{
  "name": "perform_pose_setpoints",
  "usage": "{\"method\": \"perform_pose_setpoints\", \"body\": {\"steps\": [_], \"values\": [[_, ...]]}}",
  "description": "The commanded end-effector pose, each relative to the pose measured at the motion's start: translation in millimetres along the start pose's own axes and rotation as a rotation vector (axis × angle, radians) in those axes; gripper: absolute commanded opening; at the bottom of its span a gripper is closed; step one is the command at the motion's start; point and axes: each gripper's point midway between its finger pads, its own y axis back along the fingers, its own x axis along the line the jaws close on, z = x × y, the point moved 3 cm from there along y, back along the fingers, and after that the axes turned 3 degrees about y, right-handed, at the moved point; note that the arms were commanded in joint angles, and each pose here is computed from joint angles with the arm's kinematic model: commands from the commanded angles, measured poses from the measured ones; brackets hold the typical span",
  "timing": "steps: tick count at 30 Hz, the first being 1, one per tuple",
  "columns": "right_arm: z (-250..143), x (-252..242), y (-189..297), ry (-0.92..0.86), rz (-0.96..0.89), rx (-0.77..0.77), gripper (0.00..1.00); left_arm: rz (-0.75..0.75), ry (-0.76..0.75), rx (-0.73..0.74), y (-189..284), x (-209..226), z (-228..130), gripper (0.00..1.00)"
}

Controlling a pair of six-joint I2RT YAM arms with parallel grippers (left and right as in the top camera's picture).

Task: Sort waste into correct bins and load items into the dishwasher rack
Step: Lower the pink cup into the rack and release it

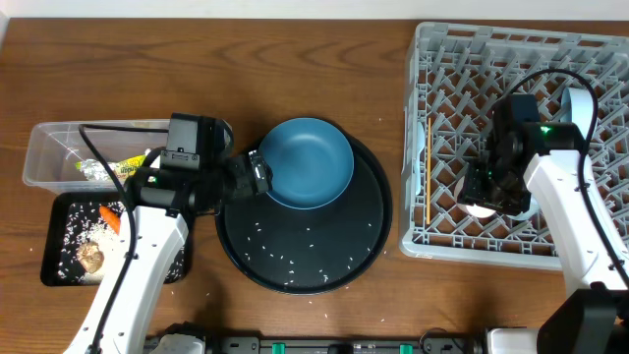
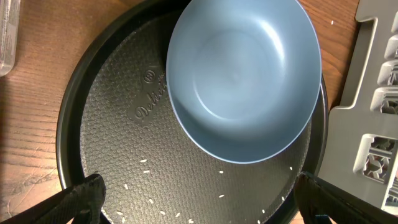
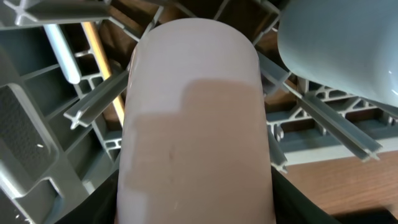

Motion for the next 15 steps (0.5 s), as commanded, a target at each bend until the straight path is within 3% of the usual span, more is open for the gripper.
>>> {"method": "perform_pose_setpoints", "body": {"steps": [1,3,4,8,15], "values": [[-4.8,-1.5,-4.1,0.021,-0.008,0.019,0.35,0.007,-0.005,-0.010,1.3,1.0,2.0,0.98],[-3.9,-1.3,-3.3,0.021,-0.006,0.015,0.69,0.007,-0.005,-0.010,1.3,0.9,2.0,0.98],[-4.0,-0.6,-3.2,0.021,-0.001,0.016,0.73,0.007,-0.005,-0.010,1.3,1.0,2.0,0.98],[-0.7,2.5,1.8,0.021,0.018,0.004,0.80,0.007,-0.005,-0.010,1.3,0.9,2.0,0.98],[13.6,11.7,34.7,0.029,0.072,-0.054,0.81,0.007,-0.005,-0.010,1.3,0.9,2.0,0.98]]}}
